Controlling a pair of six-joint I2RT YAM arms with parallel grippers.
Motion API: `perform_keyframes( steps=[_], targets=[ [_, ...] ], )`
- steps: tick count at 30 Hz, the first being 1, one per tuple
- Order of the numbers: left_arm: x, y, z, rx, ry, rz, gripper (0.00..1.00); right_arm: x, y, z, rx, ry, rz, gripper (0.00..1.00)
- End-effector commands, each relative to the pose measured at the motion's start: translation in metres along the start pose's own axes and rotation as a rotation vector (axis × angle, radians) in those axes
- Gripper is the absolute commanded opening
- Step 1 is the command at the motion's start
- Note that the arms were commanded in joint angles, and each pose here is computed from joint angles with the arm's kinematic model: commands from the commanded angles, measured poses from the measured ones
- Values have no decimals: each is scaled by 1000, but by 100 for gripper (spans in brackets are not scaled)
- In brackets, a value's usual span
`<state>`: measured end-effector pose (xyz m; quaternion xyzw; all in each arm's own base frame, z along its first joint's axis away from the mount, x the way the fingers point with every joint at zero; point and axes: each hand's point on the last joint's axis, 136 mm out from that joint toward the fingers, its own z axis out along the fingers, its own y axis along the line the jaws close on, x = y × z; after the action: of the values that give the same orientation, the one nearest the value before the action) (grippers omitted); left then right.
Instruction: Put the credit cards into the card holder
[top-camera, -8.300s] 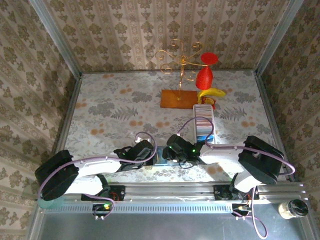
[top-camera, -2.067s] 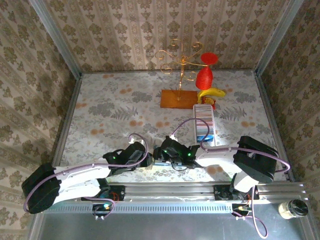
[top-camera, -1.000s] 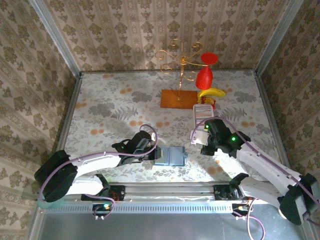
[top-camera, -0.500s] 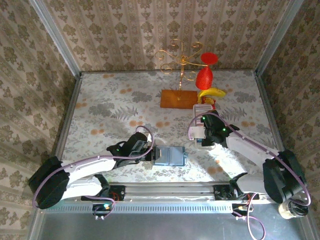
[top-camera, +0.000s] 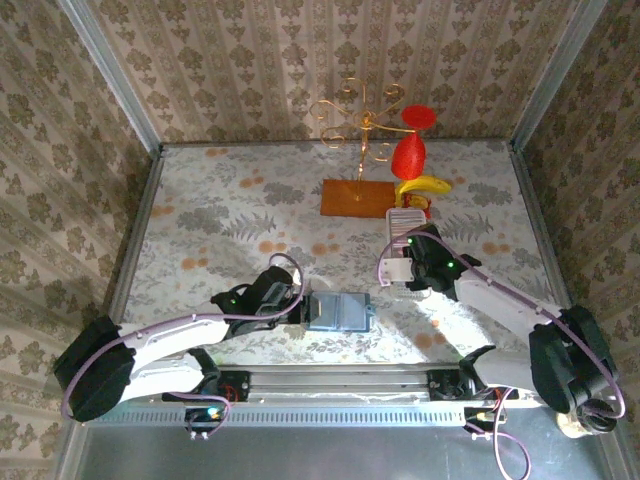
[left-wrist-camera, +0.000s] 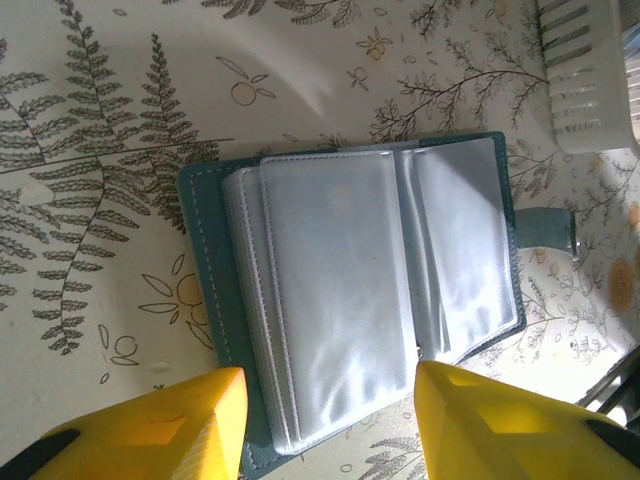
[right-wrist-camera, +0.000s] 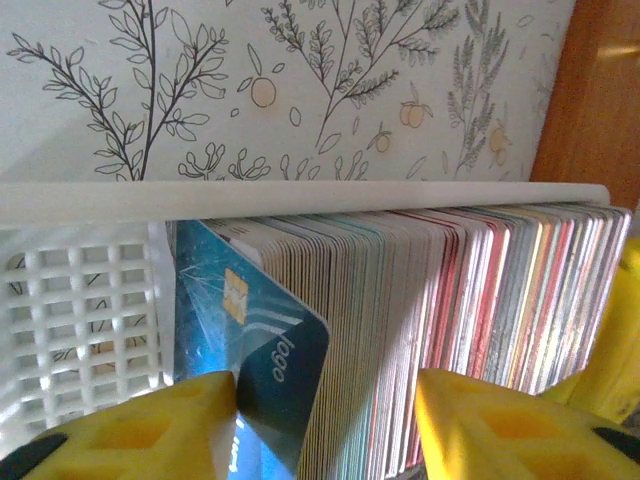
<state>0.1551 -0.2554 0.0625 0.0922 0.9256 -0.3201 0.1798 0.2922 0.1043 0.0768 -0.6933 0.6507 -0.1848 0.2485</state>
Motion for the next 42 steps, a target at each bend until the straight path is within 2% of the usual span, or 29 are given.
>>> perform_keyframes(
  steps=[1, 6, 13, 20, 24, 28, 30, 32, 35, 37, 39, 42],
  targets=[
    [3, 13, 2, -40, -1, -23, 48, 3, 2, -3, 8, 9, -14, 43],
    [4, 15, 2, -53, -1, -30, 48, -1, 8, -5, -27, -8, -13, 27],
    [4, 16, 2, -60, 0, -37, 48, -2, 14, -10, -45, -18, -5, 13],
    [4, 16, 3, -57, 6, -39, 48, -2, 7, -24, -24, -22, 24, 10],
    [4, 16, 4, -60, 4, -37, 47, -6, 25, -40, -118, -50, 73, 10],
    [3, 18, 5, -71, 2, -36, 48, -16, 33, -59, -169, -110, 167, 0],
    [2, 18, 5, -78, 4, -31, 50, -21, 32, -68, -170, -137, 229, 0],
    [1, 19, 4, -87, 5, -30, 54, -29, 28, -81, -186, -172, 313, 0],
    [1, 18, 4, -84, 6, -29, 61, -52, 8, -110, -201, -293, 553, 0],
    [2, 18, 5, -81, 9, -30, 62, -69, -18, -127, -186, -405, 837, 0],
    [2, 17, 6, -81, 15, -27, 63, -84, -37, -139, -232, -523, 1160, 0],
    [3, 17, 9, -85, 29, -31, 63, -107, -41, -136, -413, -635, 1550, 0]
  ],
)
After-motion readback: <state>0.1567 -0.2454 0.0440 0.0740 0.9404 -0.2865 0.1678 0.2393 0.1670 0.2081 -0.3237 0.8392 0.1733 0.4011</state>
